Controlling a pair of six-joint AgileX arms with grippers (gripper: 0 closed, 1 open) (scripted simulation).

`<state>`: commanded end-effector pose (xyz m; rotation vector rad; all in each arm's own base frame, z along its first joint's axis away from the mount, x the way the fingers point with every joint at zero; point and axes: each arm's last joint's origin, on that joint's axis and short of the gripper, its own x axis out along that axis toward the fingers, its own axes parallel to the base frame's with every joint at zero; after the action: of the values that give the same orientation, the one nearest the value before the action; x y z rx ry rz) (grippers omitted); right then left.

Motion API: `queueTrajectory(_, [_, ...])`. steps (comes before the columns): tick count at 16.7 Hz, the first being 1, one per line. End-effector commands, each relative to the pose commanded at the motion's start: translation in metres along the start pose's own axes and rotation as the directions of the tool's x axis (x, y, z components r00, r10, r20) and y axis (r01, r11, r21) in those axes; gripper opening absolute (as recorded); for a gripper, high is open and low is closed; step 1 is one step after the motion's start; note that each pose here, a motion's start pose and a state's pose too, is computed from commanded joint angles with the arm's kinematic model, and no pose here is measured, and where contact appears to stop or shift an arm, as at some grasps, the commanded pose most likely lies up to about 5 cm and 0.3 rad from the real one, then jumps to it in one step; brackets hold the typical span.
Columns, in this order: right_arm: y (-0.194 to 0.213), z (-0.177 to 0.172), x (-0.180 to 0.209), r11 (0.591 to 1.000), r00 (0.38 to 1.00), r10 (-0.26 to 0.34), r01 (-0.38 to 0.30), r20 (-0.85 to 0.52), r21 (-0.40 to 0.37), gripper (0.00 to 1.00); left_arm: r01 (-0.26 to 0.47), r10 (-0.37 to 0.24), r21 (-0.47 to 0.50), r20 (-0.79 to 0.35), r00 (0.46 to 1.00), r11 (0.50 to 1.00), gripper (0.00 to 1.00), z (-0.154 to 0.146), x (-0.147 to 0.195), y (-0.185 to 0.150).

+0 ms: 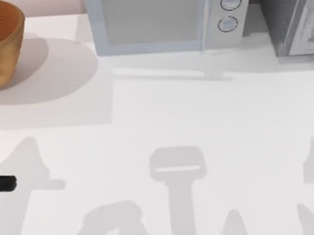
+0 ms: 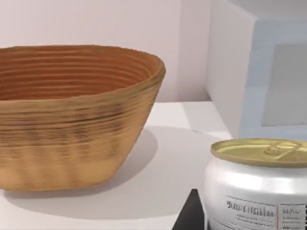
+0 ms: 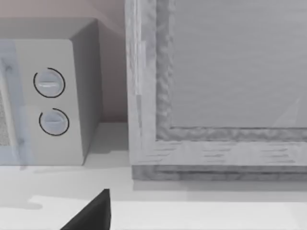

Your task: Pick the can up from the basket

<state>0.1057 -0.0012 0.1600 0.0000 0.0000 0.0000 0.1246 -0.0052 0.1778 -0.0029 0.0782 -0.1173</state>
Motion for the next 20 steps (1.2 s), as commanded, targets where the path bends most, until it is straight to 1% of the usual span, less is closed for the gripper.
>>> queueTrajectory(2, [0.0,0.0,0.0,1.0,1.0,0.0,0.0,0.0,0.0,1.0,0.077,-0.077,0.002,-0.005,0.997,0.997,0.0,0.013,0.012,-0.002])
queueTrajectory(5, [0.0,0.0,0.0,1.0,1.0,0.0,0.0,0.0,0.0,1.0,0.223,-0.223,0.008,0.0,0.975,0.975,0.0,0.034,0.038,-0.008])
queueTrajectory(7, [0.0,0.0,0.0,1.0,1.0,0.0,0.0,0.0,0.0,1.0,0.332,-0.332,0.015,0.008,0.943,0.943,0.0,0.046,0.062,-0.013])
queueTrajectory(9, [0.0,0.0,0.0,1.0,1.0,0.0,0.0,0.0,0.0,1.0,0.443,-0.444,0.024,0.016,0.896,0.896,0.0,0.053,0.09,-0.019])
queueTrajectory(11, [0.0,0.0,0.0,1.0,1.0,0.0,0.0,0.0,0.0,1.0,0.552,-0.553,0.035,0.024,0.833,0.833,0.0,0.054,0.121,-0.027])
queueTrajectory(14, [0.0,0.0,0.0,1.0,1.0,0.0,0.0,0.0,0.0,1.0,0.699,-0.701,0.053,0.03,0.713,0.713,0.0,0.042,0.169,-0.041])
queueTrajectory(17, [0.0,0.0,0.0,1.0,1.0,0.0,0.0,0.0,0.0,1.0,0.817,-0.82,0.068,0.03,0.571,0.572,0.0,0.014,0.212,-0.057])
queueTrajectory(20, [0.0,0.0,0.0,1.0,1.0,0.0,0.0,0.0,0.0,1.0,0.902,-0.905,0.078,0.023,0.424,0.425,0.0,-0.026,0.244,-0.072])
